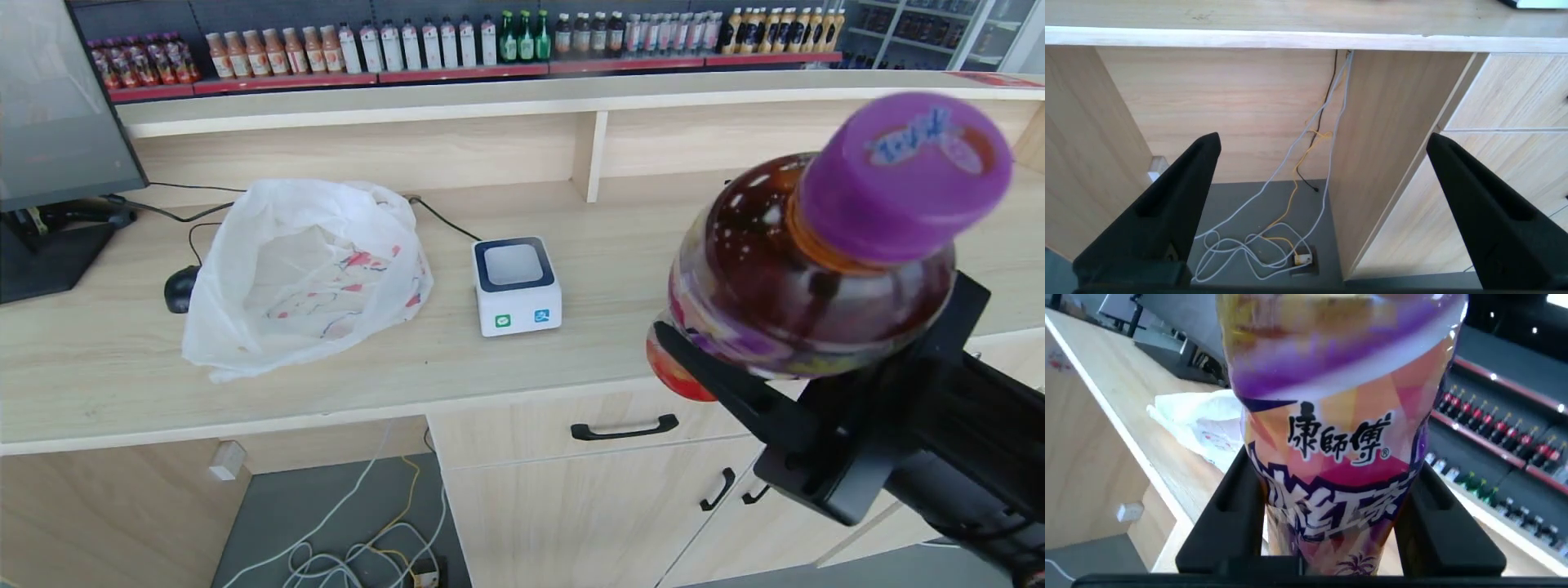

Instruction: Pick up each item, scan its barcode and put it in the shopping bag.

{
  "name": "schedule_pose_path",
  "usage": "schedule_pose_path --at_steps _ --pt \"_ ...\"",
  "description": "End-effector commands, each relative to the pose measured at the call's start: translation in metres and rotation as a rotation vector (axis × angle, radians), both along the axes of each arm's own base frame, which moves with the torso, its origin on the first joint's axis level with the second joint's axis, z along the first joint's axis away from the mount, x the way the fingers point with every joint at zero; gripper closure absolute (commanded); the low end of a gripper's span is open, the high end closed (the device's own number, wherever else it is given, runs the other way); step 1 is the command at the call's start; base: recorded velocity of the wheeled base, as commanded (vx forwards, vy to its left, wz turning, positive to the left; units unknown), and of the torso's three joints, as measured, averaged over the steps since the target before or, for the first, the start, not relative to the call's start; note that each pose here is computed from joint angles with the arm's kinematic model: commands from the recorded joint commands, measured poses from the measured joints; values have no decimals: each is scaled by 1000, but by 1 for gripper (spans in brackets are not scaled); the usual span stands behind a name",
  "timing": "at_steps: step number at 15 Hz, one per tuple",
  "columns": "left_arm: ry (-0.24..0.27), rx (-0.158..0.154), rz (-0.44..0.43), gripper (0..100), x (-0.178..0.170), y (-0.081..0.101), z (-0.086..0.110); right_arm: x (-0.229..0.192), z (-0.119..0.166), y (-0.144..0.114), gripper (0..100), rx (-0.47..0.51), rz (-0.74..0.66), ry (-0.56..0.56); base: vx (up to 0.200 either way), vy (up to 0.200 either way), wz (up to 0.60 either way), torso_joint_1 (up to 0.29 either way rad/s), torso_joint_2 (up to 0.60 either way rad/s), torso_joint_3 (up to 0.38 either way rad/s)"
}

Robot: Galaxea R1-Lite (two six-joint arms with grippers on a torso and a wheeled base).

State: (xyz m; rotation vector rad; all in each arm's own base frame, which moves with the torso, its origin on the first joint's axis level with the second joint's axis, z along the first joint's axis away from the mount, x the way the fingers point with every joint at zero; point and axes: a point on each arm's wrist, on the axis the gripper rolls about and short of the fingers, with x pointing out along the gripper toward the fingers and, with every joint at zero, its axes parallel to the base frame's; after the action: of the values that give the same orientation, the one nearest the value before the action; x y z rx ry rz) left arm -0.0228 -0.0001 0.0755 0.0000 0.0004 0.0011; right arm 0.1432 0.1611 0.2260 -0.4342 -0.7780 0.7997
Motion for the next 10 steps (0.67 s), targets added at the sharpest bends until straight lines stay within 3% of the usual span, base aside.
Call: schedule_pose_path --at_steps 1,6,10 --pt "0 0 0 0 0 0 0 11 4 8 100 73 -17 100 0 0 0 0 0 0" --pt "0 0 0 0 0 0 0 49 12 -5 100 223 -57 361 0 0 0 0 0 0" --pt "0 0 0 0 0 0 0 75 16 8 100 380 -18 488 0 0 0 0 0 0"
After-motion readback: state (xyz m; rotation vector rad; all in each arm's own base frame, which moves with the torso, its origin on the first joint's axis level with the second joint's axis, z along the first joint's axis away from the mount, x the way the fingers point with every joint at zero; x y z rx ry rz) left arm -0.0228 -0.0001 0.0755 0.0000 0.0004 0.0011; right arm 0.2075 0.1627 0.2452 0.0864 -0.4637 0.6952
